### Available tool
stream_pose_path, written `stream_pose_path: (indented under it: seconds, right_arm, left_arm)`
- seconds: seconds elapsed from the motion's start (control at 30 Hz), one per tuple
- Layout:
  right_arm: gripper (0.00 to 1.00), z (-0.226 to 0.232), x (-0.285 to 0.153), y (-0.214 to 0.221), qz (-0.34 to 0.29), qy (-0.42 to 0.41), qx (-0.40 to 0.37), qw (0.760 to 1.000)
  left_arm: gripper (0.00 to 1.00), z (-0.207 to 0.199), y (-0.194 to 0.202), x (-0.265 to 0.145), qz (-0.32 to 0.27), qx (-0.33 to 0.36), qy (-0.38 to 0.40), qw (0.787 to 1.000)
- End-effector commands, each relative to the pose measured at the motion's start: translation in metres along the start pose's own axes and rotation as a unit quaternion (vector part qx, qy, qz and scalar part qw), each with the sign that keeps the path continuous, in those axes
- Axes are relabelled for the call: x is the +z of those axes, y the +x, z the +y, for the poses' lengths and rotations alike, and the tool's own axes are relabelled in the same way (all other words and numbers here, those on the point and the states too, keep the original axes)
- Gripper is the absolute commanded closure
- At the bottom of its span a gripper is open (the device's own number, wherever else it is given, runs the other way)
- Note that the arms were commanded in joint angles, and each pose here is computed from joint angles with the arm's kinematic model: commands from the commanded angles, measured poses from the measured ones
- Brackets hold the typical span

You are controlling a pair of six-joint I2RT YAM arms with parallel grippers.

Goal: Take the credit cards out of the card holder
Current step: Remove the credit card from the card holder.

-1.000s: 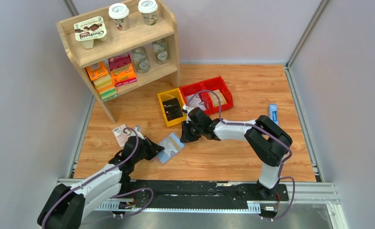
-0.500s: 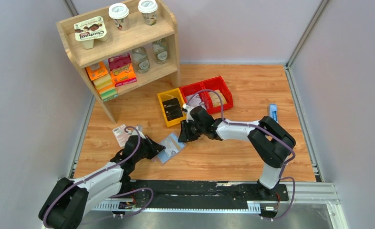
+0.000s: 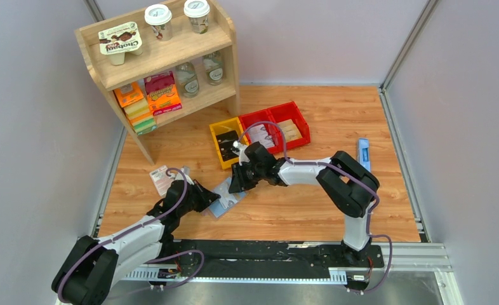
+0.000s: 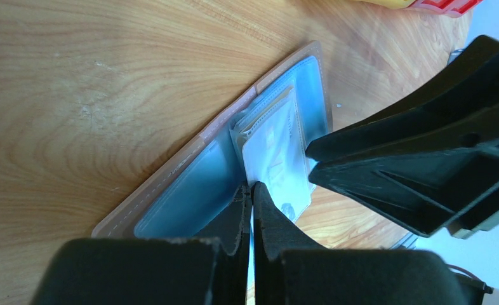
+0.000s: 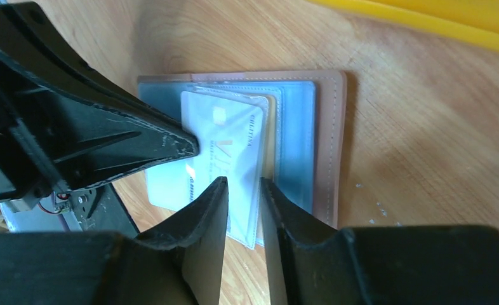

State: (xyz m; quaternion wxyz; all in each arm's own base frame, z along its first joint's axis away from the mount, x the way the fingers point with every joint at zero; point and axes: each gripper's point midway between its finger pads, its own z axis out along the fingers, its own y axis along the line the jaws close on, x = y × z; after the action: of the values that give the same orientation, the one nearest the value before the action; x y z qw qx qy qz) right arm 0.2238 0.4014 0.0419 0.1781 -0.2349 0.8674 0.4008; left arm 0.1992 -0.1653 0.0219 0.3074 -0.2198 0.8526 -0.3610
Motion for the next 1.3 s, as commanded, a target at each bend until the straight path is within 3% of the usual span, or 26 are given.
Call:
stream_pose_path:
  seconds: [0.0,0.33,0.6,0.83,1.03,1.27]
  right_arm:
    - [0.69,0.002,0.008,-0.009,-0.007,-0.004,-0.013,1.000]
    - [0.77,0.000,0.014,0.004,0.019,-0.012,-0.008,1.000]
    - [1.00,-0.028,0.014,0.011,0.033,0.059,-0.006,0.998]
    - [1.00,-0.052,0.008,0.017,0.037,0.122,-0.012,0.992]
    - [1.00,-0.054,0.006,0.023,0.040,0.124,-0.012,0.991]
    - [1.00,-0.055,0.006,0.025,0.041,0.122,-0.012,0.992]
  left_arm:
    - [1.00,0.019,0.007,-0.001,0.010,0.018,-0.028,0.999]
    - [1.00,0.018,0.007,0.000,0.010,0.017,-0.027,0.999]
    - [0.98,0.017,0.008,-0.001,0.009,0.013,-0.021,1.000]
    - [0.82,0.016,0.007,-0.007,-0.011,-0.006,0.001,1.000]
    - [0.73,0.017,0.002,-0.009,-0.032,-0.020,0.008,0.999]
    - [0.66,0.027,0.009,-0.006,-0.013,-0.029,-0.019,0.999]
